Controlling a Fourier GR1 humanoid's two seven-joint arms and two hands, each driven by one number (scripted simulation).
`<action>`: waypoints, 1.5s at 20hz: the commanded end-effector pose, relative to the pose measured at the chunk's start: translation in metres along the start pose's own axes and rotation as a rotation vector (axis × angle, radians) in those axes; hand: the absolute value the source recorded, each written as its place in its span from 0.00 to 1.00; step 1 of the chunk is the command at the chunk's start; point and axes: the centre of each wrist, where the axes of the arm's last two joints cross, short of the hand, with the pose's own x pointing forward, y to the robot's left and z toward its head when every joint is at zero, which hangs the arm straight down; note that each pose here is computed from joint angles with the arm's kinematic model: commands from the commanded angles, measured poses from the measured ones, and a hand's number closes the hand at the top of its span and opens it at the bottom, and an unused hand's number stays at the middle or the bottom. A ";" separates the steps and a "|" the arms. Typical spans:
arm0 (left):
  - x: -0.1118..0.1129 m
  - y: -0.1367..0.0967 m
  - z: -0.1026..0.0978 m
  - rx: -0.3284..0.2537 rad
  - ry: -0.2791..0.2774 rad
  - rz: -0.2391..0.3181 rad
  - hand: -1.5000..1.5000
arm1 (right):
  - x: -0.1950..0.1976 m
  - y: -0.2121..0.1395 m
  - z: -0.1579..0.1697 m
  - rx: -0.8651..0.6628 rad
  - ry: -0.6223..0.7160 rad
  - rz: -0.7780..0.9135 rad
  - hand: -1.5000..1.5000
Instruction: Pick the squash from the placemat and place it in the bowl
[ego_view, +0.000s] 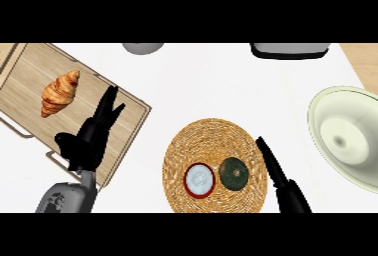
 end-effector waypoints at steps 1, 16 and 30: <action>-0.002 -0.009 0.014 -0.006 -0.004 0.001 0.50 | 0.003 -0.004 0.008 0.004 -0.005 -0.044 0.00; 0.000 -0.006 0.015 0.002 -0.020 0.003 0.50 | -0.044 0.042 -0.003 0.010 0.028 -0.111 0.00; -0.009 0.001 0.001 -0.010 0.004 0.006 0.50 | -0.090 0.051 -0.039 0.012 0.138 0.103 0.00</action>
